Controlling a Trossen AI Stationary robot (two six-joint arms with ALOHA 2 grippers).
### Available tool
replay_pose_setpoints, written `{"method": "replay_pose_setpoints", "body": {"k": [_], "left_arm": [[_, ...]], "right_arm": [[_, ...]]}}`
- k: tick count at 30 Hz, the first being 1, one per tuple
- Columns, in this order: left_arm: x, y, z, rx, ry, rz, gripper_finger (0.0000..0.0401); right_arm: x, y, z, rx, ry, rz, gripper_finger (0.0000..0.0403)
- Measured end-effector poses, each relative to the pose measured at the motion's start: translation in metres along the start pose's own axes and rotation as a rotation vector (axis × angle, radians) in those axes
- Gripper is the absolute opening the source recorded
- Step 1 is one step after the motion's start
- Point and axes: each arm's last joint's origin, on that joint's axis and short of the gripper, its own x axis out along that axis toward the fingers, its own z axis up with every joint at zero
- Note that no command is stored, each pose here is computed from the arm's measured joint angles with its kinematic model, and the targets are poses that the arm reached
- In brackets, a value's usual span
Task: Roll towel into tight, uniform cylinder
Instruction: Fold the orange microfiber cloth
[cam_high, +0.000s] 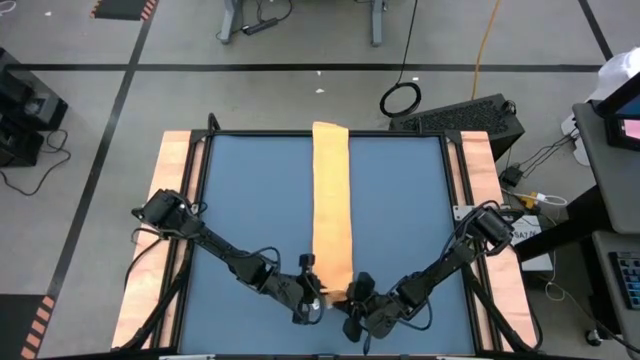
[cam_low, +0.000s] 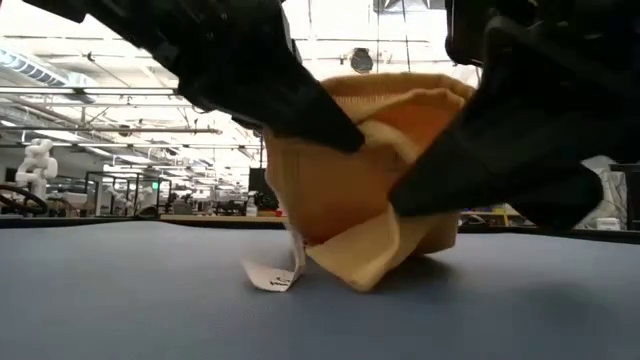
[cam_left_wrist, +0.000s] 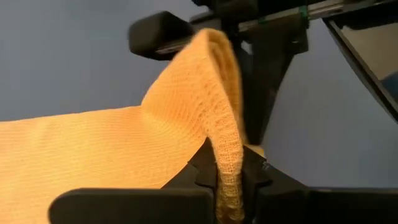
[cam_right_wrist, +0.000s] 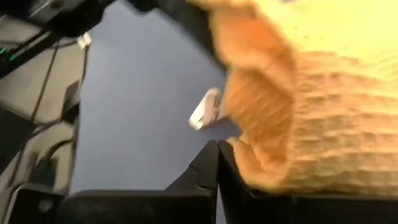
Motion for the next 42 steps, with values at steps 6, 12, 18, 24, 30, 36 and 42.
{"method": "replay_pose_setpoints", "body": {"k": [6, 12, 18, 24, 30, 36, 42], "left_arm": [[0.0, 0.002, 0.003, -0.012, -0.048, 0.09, 0.0034], [-0.001, 0.0, 0.012, -0.047, -0.126, 0.055, 0.001], [0.017, 0.0, -0.005, -0.083, -0.081, 0.036, 0.0058], [0.036, -0.006, -0.02, -0.126, -0.103, -0.034, 0.0125], [0.032, -0.019, -0.024, -0.165, -0.063, -0.159, 0.0207], [0.019, -0.033, -0.029, -0.131, 0.028, -0.153, 0.0242], [-0.015, -0.055, -0.015, -0.084, -0.018, -0.138, 0.0228]], "right_arm": [[-0.014, 0.01, -0.006, 0.004, 0.143, 0.097, 0.0], [-0.028, 0.002, -0.025, 0.033, 0.171, -0.061, 0.0], [-0.029, -0.001, -0.027, 0.021, 0.138, -0.111, 0.0], [-0.039, -0.004, -0.023, -0.007, 0.24, -0.139, 0.0], [-0.054, -0.005, -0.016, -0.02, 0.351, -0.153, 0.0], [-0.057, 0.001, -0.01, -0.069, 0.308, -0.104, 0.0], [-0.057, 0.003, -0.007, -0.132, 0.25, -0.091, 0.0]]}}
